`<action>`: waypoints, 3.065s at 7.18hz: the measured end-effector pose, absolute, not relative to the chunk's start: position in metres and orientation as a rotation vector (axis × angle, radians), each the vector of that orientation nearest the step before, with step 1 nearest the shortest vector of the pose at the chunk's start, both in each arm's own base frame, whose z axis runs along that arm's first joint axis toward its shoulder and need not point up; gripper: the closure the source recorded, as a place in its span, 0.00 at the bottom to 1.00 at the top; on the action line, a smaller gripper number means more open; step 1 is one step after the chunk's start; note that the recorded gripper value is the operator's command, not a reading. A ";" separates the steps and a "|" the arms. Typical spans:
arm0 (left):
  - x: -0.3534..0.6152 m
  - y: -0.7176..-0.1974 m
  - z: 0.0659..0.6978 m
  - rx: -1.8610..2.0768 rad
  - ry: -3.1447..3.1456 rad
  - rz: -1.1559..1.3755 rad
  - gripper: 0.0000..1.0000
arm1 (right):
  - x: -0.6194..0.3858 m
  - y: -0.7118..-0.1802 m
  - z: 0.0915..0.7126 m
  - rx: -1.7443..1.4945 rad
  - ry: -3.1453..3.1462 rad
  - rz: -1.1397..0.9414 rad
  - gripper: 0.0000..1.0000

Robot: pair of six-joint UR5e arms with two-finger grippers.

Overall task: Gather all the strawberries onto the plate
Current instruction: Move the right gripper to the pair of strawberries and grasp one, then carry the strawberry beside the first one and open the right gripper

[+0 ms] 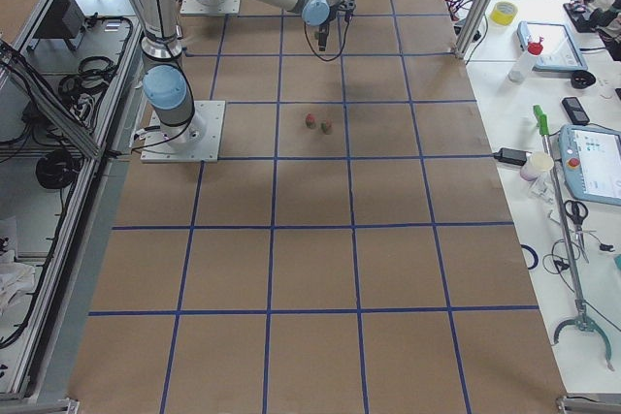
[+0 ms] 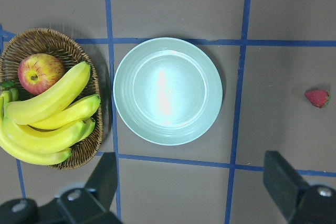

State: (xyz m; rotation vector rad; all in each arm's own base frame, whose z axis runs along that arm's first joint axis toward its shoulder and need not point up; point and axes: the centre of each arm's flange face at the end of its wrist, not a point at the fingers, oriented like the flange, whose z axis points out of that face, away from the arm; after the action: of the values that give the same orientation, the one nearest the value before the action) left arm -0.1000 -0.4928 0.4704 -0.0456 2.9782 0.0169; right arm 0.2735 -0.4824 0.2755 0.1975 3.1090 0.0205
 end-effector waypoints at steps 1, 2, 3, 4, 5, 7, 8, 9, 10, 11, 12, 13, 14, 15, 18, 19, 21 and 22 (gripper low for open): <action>-0.100 -0.493 0.470 -0.045 2.978 0.018 0.00 | 0.226 -0.481 0.278 0.198 3.144 0.015 0.00; -0.100 -0.493 0.470 -0.046 2.978 0.019 0.00 | 0.183 -0.481 0.276 0.206 3.180 0.036 0.00; -0.100 -0.493 0.469 -0.046 2.978 0.019 0.00 | 0.146 -0.479 0.267 0.229 3.198 0.089 0.00; -0.100 -0.493 0.469 -0.046 2.978 0.019 0.00 | 0.114 -0.476 0.254 0.241 3.200 0.144 0.00; -0.100 -0.493 0.469 -0.046 2.978 0.020 0.00 | 0.087 -0.469 0.238 0.244 3.191 0.180 0.00; -0.101 -0.493 0.469 -0.045 2.978 0.020 0.00 | 0.058 -0.456 0.211 0.252 3.177 0.198 0.06; -0.101 -0.493 0.469 -0.045 2.978 0.019 0.00 | 0.054 -0.454 0.202 0.253 3.176 0.208 0.09; -0.101 -0.493 0.469 -0.045 2.978 0.019 0.00 | 0.053 -0.455 0.194 0.252 3.177 0.222 0.26; -0.101 -0.493 0.469 -0.045 2.978 0.019 0.00 | 0.052 -0.454 0.188 0.249 3.177 0.237 0.39; -0.101 -0.493 0.470 -0.045 2.978 0.019 0.00 | 0.052 -0.453 0.182 0.245 3.177 0.253 0.49; -0.101 -0.493 0.470 -0.045 2.978 0.018 0.00 | 0.052 -0.450 0.178 0.242 3.176 0.264 0.55; -0.101 -0.493 0.470 -0.045 2.978 0.019 0.00 | 0.052 -0.448 0.176 0.240 3.176 0.271 0.67; -0.101 -0.493 0.470 -0.045 2.978 0.019 0.00 | 0.052 -0.446 0.174 0.239 3.183 0.279 0.78; -0.101 -0.493 0.470 -0.045 2.978 0.020 0.00 | 0.051 -0.445 0.174 0.240 3.196 0.288 0.81; -0.101 -0.493 0.470 -0.045 2.978 0.019 0.00 | 0.072 -0.462 0.199 0.262 3.198 0.280 0.80; -0.101 -0.493 0.470 -0.045 2.978 0.020 0.00 | 0.104 -0.472 0.213 0.291 3.182 0.254 0.80; -0.101 -0.493 0.469 -0.045 2.979 0.021 0.00 | 0.164 -0.484 0.224 0.384 3.106 0.223 0.76; -0.101 -0.493 0.469 -0.045 2.979 0.021 0.00 | 0.190 -0.488 0.225 0.413 3.073 0.216 0.76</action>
State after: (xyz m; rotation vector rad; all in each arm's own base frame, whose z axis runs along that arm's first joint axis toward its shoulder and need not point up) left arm -0.1006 -0.4931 0.4691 -0.0448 2.9790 0.0206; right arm 0.1896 -0.4877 0.2254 0.4132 3.0730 0.2157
